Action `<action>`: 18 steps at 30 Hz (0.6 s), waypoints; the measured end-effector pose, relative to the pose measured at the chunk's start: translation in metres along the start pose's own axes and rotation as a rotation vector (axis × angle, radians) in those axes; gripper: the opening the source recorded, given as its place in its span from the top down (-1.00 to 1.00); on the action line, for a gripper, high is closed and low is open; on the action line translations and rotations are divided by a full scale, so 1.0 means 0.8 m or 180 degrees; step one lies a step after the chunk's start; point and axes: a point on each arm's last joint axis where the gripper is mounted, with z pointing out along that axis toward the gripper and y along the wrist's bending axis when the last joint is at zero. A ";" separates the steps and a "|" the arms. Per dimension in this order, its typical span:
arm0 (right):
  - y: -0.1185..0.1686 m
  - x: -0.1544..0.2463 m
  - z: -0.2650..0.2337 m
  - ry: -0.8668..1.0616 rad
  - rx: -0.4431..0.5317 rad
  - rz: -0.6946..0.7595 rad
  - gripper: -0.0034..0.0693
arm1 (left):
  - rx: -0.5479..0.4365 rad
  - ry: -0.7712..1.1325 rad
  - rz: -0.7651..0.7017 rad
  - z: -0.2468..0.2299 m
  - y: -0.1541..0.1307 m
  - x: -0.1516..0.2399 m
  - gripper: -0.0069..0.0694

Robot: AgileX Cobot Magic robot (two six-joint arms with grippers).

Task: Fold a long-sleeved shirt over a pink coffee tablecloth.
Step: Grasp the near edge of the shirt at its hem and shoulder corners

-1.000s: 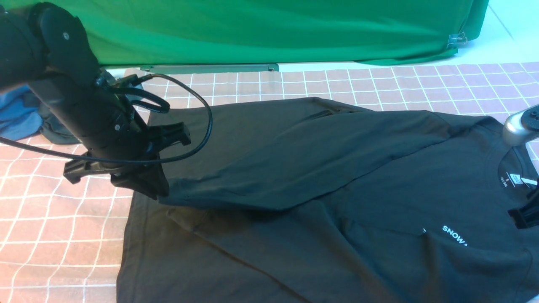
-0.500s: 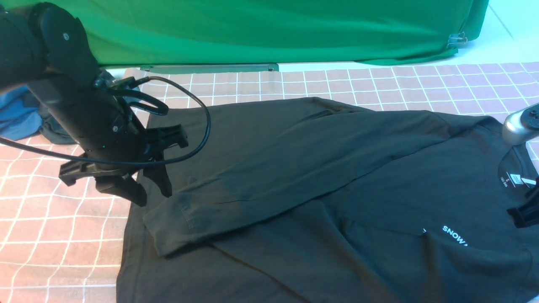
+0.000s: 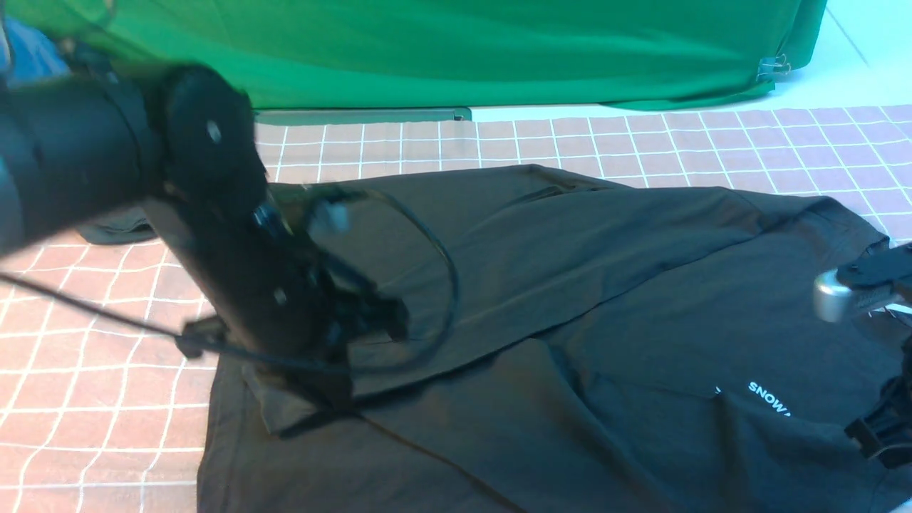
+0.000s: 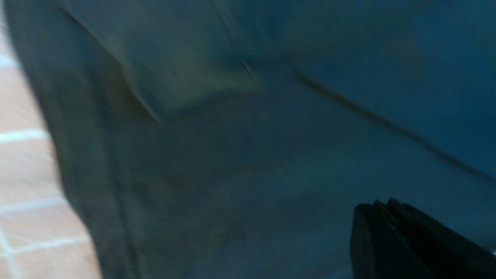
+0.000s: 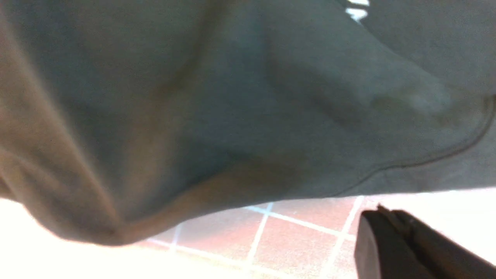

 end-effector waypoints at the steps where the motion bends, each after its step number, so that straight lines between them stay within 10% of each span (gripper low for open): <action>1: -0.003 0.000 0.000 -0.0012 0.0002 0.0046 0.81 | 0.0011 -0.0003 -0.0001 0.002 -0.002 0.007 0.79; 18: 0.002 0.020 0.023 0.0173 -0.0251 0.0390 -0.21 | 0.0002 -0.0138 -0.0220 0.085 0.022 0.069 0.79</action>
